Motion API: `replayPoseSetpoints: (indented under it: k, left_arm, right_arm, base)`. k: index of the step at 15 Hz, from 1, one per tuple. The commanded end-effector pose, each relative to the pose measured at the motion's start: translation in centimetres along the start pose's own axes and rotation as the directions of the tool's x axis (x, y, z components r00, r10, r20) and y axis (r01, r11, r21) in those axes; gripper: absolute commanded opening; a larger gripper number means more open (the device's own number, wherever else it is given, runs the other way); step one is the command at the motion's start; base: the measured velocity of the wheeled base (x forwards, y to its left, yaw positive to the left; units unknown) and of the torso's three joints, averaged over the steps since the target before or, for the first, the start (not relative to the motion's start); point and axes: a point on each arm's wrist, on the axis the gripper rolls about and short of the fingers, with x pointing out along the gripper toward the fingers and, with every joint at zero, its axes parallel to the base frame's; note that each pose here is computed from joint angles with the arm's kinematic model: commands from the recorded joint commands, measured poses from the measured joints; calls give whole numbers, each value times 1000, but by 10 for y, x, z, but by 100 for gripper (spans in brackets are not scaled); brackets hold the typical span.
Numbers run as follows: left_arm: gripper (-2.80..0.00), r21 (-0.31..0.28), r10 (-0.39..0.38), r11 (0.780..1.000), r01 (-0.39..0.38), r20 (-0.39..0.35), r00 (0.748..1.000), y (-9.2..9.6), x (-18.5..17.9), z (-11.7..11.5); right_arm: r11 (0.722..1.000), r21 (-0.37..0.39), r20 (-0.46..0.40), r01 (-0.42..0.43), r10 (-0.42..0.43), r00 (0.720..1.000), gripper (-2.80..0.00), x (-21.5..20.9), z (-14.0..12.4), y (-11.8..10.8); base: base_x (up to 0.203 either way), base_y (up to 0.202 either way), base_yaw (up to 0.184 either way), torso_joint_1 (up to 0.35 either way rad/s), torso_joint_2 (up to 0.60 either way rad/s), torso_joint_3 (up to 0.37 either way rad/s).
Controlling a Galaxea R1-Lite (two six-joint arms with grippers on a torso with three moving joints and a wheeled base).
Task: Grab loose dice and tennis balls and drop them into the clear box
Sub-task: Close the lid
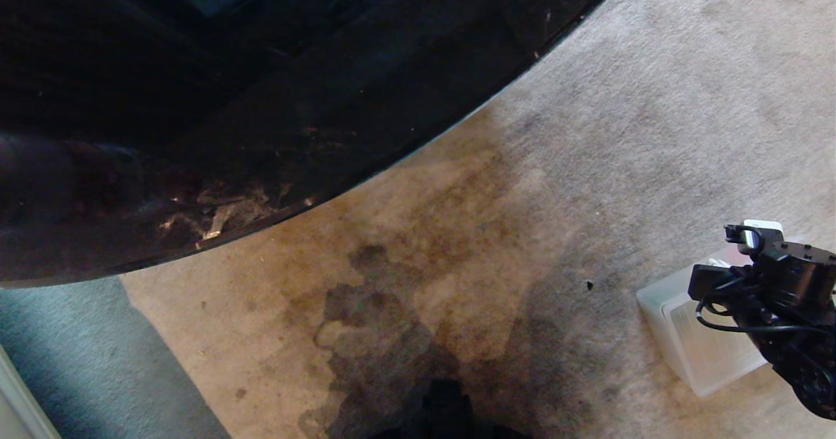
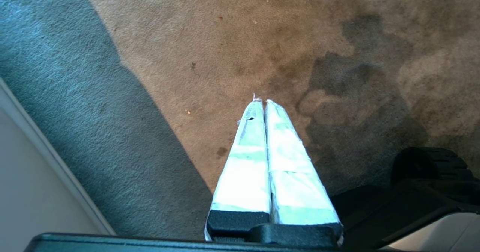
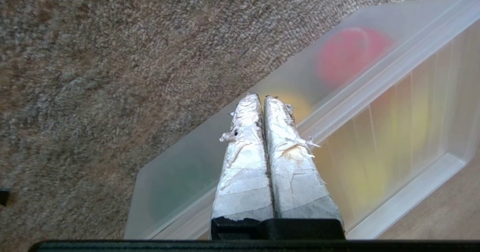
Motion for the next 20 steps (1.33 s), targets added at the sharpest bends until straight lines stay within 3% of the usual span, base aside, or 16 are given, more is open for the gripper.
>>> replayPoseSetpoints:
  k: [1, 7, 14, 20]
  left_arm:
    - [-280, 0, 0, 1000, 0, 0, 1000, 0, 0, 0]
    - [-280, 1, 0, 1000, 0, 0, 1000, 0, 0, 0]
    - [-280, 1, 0, 1000, 0, 0, 1000, 0, 0, 0]
    - [-280, 1, 0, 1000, 0, 0, 1000, 0, 0, 0]
  right_arm:
    - [1000, 1, 5, 3, -3, 1000, -280, 0, 0, 0]
    - [1000, 5, 15, -4, 4, 1000, -280, 1, 2, 0]
    - [1000, -20, -74, -2, 0, 997, -280, -6, -13, -1]
    - [1000, -20, -74, -2, 0, 997, -280, -6, -13, -1]
  base:
    - [0, 0, 0, 0, 0, 0]
    - [0, 0, 0, 0, 0, 0]
    - [0, 0, 0, 0, 0, 0]
    - [0, 0, 0, 0, 0, 0]
